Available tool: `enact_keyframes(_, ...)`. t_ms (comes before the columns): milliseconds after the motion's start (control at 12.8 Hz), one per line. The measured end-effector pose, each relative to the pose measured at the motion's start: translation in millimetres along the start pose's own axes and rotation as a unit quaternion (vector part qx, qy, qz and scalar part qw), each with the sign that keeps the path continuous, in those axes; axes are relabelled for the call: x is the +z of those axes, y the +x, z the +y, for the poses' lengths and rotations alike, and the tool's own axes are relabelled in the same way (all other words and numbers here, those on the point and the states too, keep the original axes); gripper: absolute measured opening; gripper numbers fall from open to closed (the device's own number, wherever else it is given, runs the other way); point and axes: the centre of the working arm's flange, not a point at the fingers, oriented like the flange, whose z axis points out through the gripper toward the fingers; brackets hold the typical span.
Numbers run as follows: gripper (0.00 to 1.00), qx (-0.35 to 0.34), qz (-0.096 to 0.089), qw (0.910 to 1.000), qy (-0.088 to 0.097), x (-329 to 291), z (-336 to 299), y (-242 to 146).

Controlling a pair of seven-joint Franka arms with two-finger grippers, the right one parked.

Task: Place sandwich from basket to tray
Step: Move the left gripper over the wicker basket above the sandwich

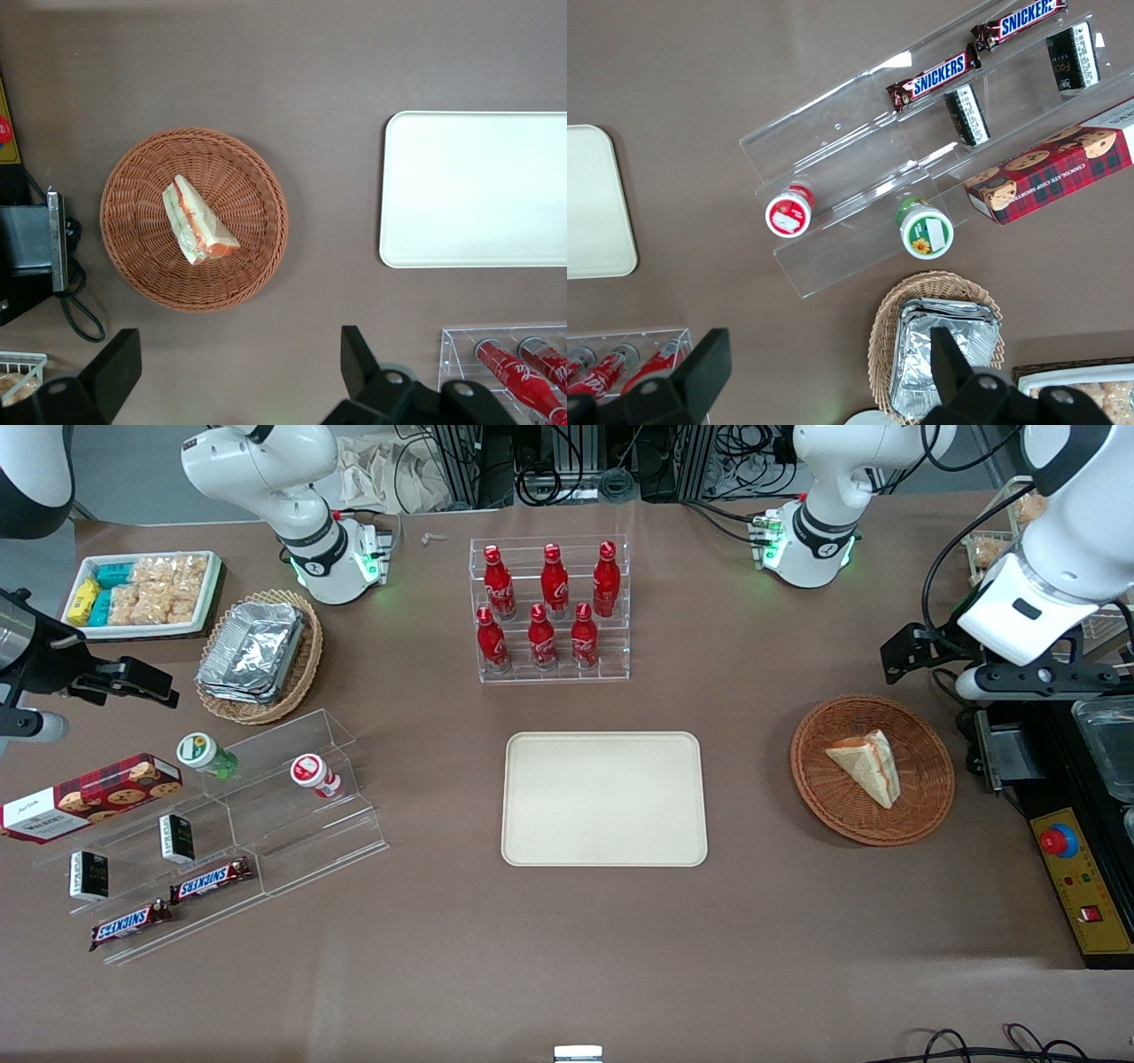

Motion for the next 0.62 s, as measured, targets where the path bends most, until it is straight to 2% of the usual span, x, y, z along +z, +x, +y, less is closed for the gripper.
enact_keyframes(391,1.0,-0.008,-0.005,1.0,0.001,1.6,-3.1,0.2)
enact_keyframes(625,1.0,-0.041,-0.011,0.9991,0.002,3.3,-6.3,-0.3)
